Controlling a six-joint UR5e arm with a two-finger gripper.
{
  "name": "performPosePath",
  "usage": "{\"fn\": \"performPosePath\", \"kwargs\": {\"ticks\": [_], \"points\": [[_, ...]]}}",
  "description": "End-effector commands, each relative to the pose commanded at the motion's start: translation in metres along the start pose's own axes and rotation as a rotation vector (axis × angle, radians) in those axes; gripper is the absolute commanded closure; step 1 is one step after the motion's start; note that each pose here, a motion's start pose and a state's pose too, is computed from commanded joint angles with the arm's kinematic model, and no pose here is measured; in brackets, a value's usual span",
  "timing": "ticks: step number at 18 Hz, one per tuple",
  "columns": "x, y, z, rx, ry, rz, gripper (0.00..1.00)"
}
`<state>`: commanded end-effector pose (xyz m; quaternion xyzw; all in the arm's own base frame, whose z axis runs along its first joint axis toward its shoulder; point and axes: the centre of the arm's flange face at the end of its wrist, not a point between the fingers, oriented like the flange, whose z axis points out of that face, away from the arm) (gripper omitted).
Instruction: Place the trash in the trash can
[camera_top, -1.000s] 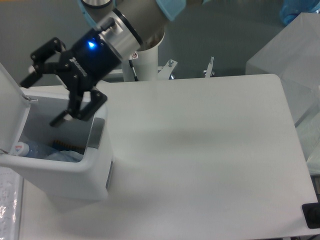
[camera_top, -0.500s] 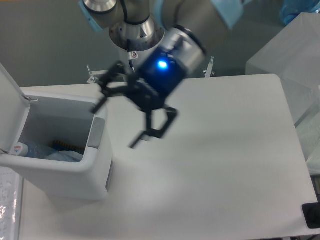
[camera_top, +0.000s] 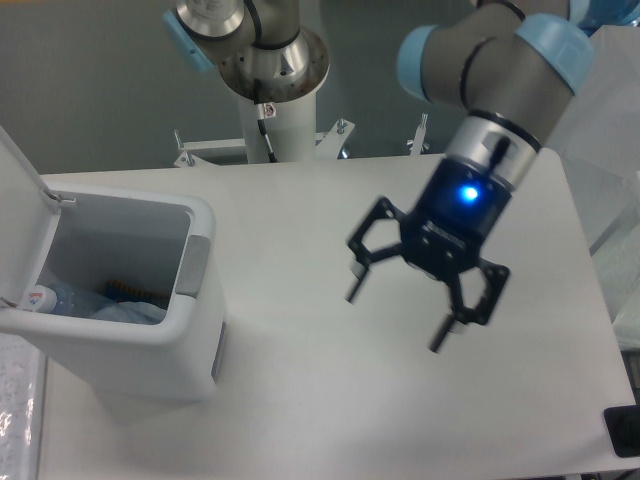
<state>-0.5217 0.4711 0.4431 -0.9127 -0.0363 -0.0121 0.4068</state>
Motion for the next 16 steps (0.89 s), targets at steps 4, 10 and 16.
{"fn": "performPosePath", "kwargs": {"ticks": [4,10,16], "points": [[-0.018,0.022,0.012,-0.226,-0.147,0.07,0.0],[-0.026,0.01,0.052,-0.509,-0.129,0.269,0.0],[-0.022,0.019,0.057,-0.626,-0.081,0.357,0.0]]}}
